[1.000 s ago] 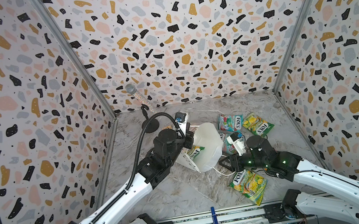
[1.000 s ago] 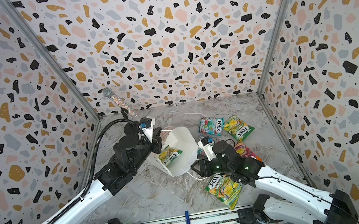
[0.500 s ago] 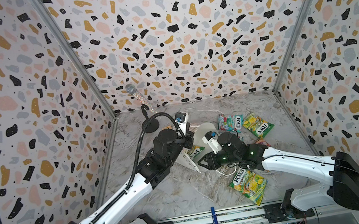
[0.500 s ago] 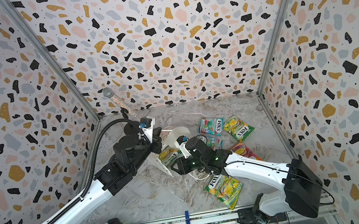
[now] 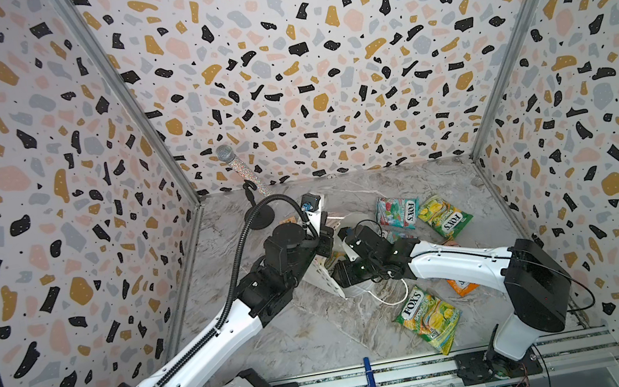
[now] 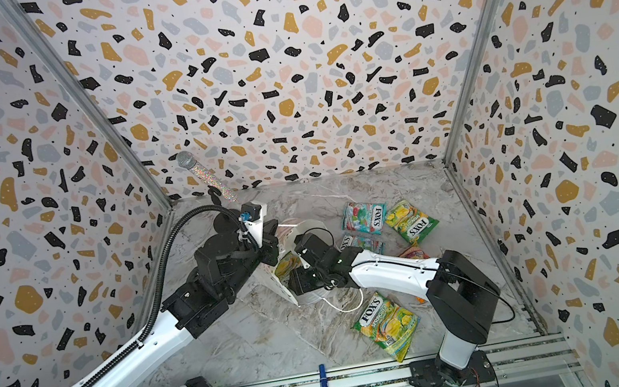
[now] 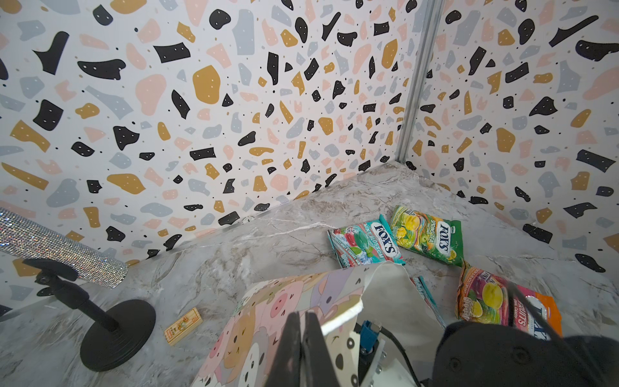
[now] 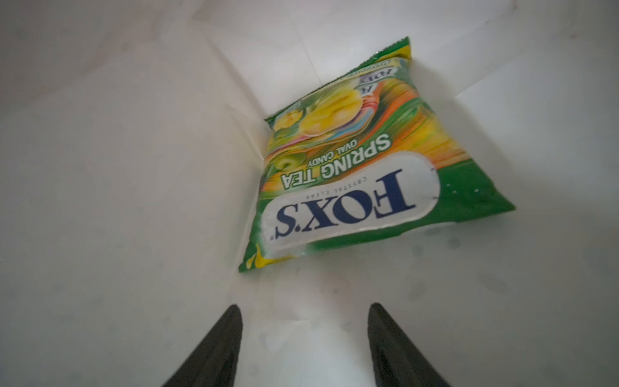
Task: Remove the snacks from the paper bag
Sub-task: 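Reach the right gripper into the bag toward the last green packet, then close the right gripper on the green packet and lift it out, then carry the green packet beside the other packets and lower it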
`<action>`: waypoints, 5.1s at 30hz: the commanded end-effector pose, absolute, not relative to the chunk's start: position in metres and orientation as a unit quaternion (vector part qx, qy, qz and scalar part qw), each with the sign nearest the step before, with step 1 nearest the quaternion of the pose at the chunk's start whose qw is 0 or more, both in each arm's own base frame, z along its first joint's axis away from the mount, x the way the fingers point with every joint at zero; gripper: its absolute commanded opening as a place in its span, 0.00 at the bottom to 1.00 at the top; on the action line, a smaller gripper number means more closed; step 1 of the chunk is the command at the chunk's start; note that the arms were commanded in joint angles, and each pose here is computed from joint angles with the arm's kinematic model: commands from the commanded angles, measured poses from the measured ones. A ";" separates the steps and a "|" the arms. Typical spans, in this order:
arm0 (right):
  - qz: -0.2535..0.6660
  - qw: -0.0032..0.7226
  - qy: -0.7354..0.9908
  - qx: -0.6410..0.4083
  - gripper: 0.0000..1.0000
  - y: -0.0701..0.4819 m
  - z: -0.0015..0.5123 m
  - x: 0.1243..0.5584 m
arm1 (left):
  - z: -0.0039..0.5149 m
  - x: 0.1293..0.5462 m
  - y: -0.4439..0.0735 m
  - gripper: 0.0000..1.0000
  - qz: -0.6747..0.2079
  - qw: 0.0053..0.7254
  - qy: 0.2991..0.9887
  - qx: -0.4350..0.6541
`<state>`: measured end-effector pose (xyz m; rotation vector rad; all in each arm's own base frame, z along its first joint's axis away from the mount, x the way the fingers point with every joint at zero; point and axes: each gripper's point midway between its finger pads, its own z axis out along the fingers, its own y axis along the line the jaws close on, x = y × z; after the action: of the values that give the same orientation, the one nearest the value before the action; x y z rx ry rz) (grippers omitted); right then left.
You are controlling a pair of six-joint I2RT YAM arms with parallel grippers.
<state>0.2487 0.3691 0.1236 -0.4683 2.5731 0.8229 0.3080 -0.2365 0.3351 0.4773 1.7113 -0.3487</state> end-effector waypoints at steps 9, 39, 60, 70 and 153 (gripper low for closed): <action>0.216 0.224 0.944 -0.106 0.66 0.348 0.113 0.278 | 0.351 0.306 -0.234 0.00 -0.164 0.636 0.729 0.193; 0.333 0.240 0.912 0.008 0.48 0.390 0.104 0.336 | 0.361 0.292 -0.245 0.00 -0.209 0.644 0.702 0.222; 0.381 0.314 0.866 -0.080 0.00 0.382 0.183 0.313 | 0.343 0.313 -0.228 0.00 -0.140 0.636 0.737 0.180; 0.397 0.337 0.846 -0.114 0.00 0.371 0.226 0.297 | 0.341 0.316 -0.224 0.00 -0.125 0.636 0.742 0.175; 0.431 0.250 0.863 -0.086 0.00 0.215 0.170 0.246 | 0.365 0.306 -0.192 0.00 -0.096 0.673 0.721 0.138</action>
<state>0.2416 0.1953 0.1464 -0.1743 2.4630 1.0299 0.3068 -0.1987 0.3500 0.3623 1.6717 -0.2050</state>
